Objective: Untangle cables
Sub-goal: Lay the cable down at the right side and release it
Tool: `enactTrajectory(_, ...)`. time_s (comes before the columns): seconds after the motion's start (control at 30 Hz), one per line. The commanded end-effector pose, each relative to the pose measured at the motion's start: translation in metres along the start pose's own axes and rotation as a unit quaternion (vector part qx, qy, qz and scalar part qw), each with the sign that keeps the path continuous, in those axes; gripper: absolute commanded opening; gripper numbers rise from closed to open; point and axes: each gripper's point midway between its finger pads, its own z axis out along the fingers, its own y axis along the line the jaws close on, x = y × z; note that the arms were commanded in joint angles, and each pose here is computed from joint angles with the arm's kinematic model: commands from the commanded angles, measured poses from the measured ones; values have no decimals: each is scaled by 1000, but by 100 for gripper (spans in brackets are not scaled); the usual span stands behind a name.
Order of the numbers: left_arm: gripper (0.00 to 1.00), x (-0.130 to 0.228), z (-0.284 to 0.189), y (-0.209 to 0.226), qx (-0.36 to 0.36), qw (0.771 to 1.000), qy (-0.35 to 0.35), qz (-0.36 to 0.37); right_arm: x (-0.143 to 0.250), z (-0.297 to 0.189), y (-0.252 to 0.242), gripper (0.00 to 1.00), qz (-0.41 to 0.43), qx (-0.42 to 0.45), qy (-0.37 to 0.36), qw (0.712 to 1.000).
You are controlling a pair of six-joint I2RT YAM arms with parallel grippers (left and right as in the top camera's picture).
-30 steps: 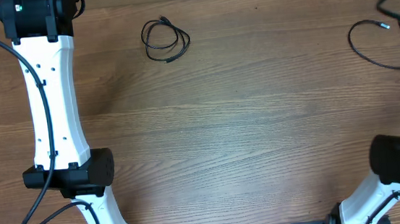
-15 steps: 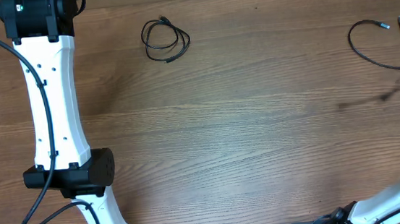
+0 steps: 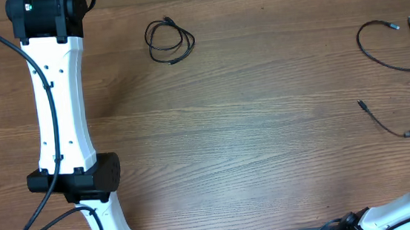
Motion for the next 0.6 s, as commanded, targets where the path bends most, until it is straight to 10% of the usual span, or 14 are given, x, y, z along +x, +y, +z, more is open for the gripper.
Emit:
enactTrajectory(0.0,100,-17,-24,-14,20,999,-27,-8,7,26,-6,4,18,40,0,999)
enactTrajectory(0.57,100,-22,-25,-16,25,999,-37,-27,53,175,-45,4,85,59,69,992)
